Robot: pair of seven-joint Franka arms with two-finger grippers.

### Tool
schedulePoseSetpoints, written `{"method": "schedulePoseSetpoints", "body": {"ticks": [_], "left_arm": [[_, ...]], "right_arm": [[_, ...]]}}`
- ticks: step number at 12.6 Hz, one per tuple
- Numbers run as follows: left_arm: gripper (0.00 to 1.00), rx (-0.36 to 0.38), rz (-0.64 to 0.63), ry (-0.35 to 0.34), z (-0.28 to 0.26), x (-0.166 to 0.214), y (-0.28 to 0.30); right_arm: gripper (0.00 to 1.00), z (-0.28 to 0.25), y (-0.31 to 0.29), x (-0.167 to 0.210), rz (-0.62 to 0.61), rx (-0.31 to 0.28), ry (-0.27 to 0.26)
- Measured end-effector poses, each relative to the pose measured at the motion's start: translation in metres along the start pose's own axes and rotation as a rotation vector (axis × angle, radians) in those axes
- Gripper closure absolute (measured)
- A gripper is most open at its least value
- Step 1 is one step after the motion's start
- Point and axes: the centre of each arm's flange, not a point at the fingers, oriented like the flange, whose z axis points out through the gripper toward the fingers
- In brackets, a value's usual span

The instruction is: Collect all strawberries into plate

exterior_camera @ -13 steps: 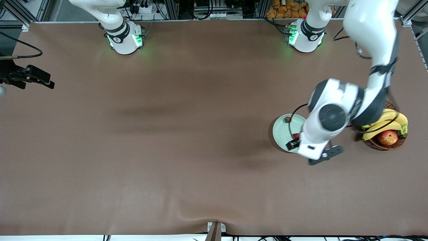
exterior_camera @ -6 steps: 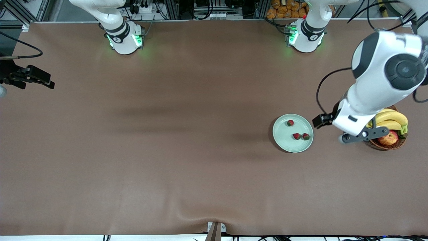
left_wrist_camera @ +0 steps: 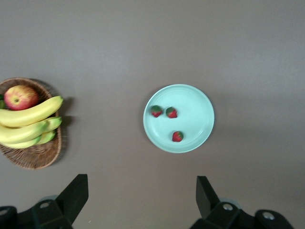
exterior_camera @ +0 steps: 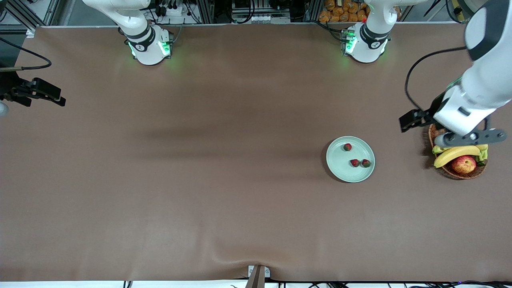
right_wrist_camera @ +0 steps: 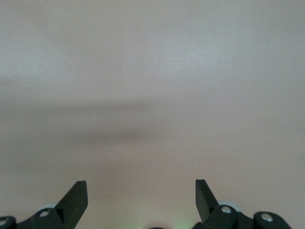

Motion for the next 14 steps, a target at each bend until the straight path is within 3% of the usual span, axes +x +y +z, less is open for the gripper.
{"method": "schedulePoseSetpoints", "body": {"ticks": [4,14], "left_arm": [[0.0,-0.056,0.003,-0.01,-0.013,-0.014,-0.027],[0.0,-0.043,0.007,-0.005,-0.041,-0.043,-0.031]], "right_arm": [[0.0,0.0,0.0,0.0,-0.001,0.0,0.0],[0.0,0.0,-0.001,0.0,-0.001,0.0,0.001]]}}
